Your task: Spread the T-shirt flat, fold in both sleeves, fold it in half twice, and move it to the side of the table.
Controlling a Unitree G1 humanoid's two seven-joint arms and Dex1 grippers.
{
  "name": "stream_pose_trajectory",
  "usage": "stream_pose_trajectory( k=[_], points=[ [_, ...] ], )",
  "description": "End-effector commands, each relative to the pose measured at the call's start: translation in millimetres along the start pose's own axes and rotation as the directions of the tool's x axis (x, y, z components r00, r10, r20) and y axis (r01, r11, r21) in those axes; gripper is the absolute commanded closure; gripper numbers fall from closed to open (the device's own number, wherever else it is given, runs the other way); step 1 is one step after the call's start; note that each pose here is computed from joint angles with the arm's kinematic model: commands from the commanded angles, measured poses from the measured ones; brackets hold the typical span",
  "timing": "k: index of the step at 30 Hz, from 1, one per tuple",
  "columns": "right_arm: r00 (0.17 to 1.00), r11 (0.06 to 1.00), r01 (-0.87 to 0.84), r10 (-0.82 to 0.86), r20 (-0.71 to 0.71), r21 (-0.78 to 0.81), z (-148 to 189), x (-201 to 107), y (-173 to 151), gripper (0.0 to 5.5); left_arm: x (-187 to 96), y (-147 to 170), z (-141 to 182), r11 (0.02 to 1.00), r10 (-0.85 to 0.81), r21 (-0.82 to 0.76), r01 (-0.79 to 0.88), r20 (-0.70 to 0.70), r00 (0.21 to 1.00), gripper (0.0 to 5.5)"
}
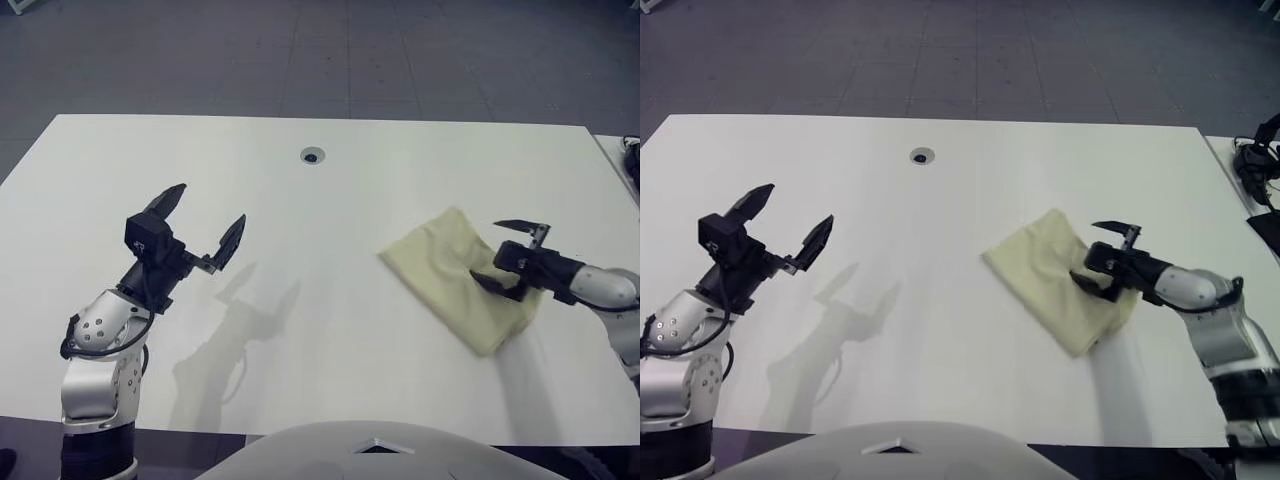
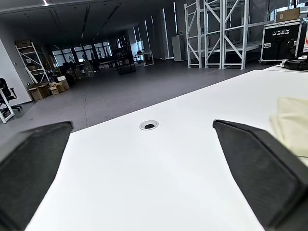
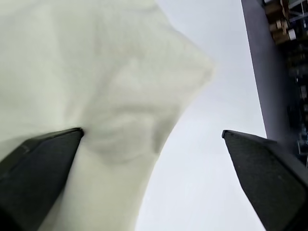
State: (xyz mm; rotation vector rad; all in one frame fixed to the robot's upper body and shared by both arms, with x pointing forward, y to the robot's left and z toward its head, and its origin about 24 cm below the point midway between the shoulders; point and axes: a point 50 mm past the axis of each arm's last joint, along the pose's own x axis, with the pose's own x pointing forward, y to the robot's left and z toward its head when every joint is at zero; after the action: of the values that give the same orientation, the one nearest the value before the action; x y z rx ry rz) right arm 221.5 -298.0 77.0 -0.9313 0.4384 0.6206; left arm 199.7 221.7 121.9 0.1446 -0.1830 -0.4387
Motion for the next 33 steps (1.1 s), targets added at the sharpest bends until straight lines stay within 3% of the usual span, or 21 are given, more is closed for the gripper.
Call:
stream_pose_trajectory(
  k=[1,9,13,21,27,29,33],
  points=[
    [0.973,0.913,-0.020,0.112,-0.203,0.408,-33.9,-18.1,74.5,0.10,-6.2,-11.6,7.6,1.000,0.005,-0.023,-0.004,0.027,1.000,0.12],
    [0.950,0.653,0.269,-0.058,-0.307,0.708,-20.5,-28.4,103.6,0.10,-18.7,-18.8,12.8,0.997,0.053,-0.058,-0.051,0.036,0.998,0.12],
    [0.951,0.618,0.259,-0.029,-0.307,0.742,0.1,-28.3,132.4,0.10,-17.1,-25.4,12.8,0.997,0.040,-0.074,-0.037,0.041,0.998,0.12],
    [0.935,0.560,0.326,-0.074,-0.346,0.761,16.0,-28.1,159.8,0.10,-16.7,-29.7,7.7,0.993,0.045,-0.113,-0.041,0.038,0.998,0.12],
    [0.864,0.535,0.502,-0.332,-0.378,0.680,10.7,-27.4,124.8,0.10,-15.6,-29.7,4.5,0.992,0.049,-0.117,-0.044,0.036,0.998,0.12],
    [0.828,0.488,0.537,-0.462,-0.318,0.688,20.6,-28.8,107.2,0.10,-14.0,-28.7,4.3,0.992,0.054,-0.120,-0.048,0.048,0.997,0.12],
    [0.755,0.482,0.531,-0.643,-0.131,0.697,52.9,-36.2,83.6,0.10,-12.1,-33.6,11.0,0.994,0.012,-0.105,-0.002,0.097,0.995,0.12]
  ],
)
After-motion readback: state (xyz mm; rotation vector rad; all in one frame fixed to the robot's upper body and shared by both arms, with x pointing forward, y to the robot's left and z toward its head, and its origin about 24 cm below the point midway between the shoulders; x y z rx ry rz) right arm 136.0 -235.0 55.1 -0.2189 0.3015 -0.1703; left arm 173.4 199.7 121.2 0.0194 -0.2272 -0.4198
